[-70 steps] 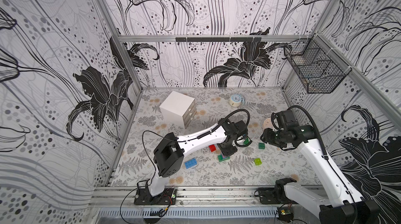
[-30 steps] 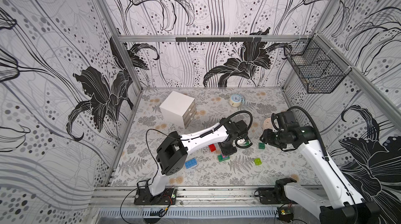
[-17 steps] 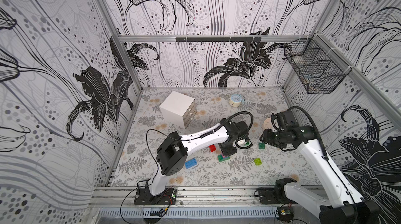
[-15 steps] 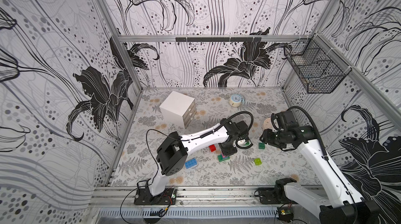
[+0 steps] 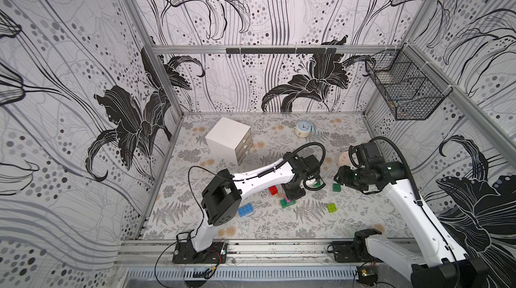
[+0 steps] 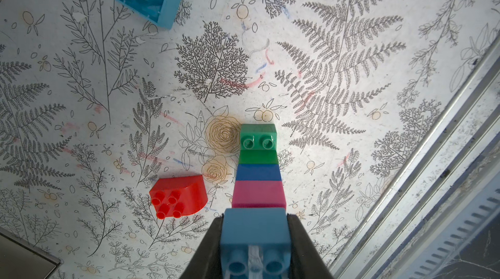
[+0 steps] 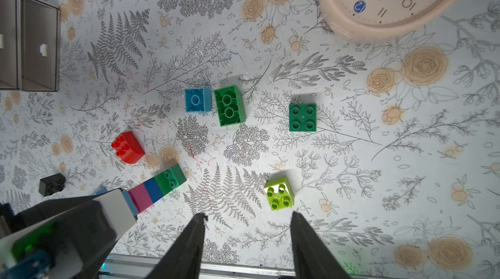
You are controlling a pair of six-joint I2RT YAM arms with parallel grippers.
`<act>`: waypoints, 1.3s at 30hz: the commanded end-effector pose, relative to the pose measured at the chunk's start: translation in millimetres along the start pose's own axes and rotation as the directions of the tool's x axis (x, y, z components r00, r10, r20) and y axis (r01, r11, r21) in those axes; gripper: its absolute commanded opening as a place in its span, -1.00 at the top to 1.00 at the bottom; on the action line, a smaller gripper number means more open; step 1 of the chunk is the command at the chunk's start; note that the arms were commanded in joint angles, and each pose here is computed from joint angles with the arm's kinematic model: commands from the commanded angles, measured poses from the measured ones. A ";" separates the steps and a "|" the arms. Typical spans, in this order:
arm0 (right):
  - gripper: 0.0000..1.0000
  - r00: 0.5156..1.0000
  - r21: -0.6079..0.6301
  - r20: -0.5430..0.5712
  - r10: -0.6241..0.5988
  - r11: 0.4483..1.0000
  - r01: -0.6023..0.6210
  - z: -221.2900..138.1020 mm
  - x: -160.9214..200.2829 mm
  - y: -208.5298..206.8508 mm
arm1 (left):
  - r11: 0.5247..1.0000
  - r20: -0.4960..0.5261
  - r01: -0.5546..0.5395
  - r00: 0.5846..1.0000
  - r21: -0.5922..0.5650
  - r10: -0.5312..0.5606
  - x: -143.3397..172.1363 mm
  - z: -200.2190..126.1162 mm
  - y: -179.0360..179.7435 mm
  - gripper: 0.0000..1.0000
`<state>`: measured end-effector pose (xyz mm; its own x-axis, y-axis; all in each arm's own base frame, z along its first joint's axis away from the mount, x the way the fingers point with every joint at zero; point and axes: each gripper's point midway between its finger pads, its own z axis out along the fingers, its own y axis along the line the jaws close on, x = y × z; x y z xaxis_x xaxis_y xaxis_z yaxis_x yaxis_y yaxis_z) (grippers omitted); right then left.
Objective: Assemble the number 1 with lego
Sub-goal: Assemble the lego brick with the lego brick.
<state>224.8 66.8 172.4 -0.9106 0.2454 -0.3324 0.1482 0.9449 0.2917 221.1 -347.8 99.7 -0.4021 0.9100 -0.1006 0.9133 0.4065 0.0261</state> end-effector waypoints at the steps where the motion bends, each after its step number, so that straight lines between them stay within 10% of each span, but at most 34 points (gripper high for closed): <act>1: -0.08 1.000 -0.006 -0.009 -0.002 1.000 0.002 -2.4 3.1 -0.2 | 0.999 0.017 0.036 0.999 -0.012 -0.036 -3.1 -1.9 2.8 0.72; 17: -0.08 1.000 -0.009 -0.012 0.000 1.000 0.000 -2.2 3.1 0.6 | 0.993 0.107 0.116 0.988 -0.021 -0.113 -13.0 -28.1 6.4 0.71; 39: -0.08 1.000 -0.011 -0.007 0.008 1.000 -0.008 -3.7 2.5 1.0 | 0.989 -0.005 0.136 0.991 0.050 -0.136 5.0 19.7 -8.4 0.71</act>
<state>224.5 68.0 172.5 -0.9118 0.2447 -0.3296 0.1455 0.9434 0.2980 215.6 -347.2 98.1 -0.5081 0.8523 -0.1244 0.8596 0.5109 -0.0107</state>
